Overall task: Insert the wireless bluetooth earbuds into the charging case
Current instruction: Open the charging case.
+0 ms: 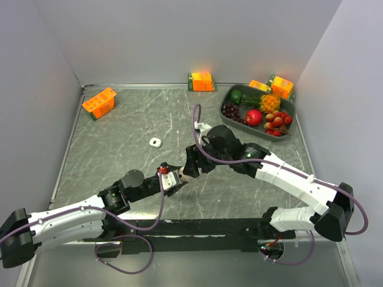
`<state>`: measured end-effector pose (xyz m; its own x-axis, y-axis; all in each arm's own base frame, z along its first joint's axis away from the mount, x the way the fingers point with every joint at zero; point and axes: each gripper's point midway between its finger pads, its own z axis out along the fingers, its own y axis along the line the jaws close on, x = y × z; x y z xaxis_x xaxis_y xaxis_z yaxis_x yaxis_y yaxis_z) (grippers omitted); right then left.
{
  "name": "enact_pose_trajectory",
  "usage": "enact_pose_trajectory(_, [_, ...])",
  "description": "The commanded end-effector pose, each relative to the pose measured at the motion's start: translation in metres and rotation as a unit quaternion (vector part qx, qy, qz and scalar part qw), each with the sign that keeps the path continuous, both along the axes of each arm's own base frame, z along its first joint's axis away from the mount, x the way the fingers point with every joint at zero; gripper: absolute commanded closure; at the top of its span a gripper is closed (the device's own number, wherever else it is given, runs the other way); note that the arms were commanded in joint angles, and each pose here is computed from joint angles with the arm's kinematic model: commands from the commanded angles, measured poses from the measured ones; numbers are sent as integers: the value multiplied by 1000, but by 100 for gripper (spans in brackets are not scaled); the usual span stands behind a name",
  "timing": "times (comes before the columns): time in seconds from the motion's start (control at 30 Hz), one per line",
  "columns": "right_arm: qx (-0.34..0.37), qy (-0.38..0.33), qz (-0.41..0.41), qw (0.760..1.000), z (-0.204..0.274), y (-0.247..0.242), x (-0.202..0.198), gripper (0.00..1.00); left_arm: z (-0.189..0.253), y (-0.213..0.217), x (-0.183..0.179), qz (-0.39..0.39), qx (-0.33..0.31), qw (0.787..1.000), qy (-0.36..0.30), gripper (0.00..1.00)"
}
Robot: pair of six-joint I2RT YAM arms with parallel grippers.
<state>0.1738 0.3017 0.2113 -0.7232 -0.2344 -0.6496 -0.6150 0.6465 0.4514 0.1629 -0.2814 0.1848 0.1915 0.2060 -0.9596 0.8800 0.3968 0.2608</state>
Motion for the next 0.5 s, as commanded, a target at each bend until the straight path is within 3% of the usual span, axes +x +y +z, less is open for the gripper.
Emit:
enact_pose_trajectory(0.0, [18, -20, -5, 1000, 22, 11, 8, 24, 35, -3, 0, -1, -35, 999, -31, 99])
enact_pose_trajectory(0.47, [-3, -2, -8, 1000, 7, 10, 7, 25, 39, 3, -1, 6, -43, 998, -36, 99])
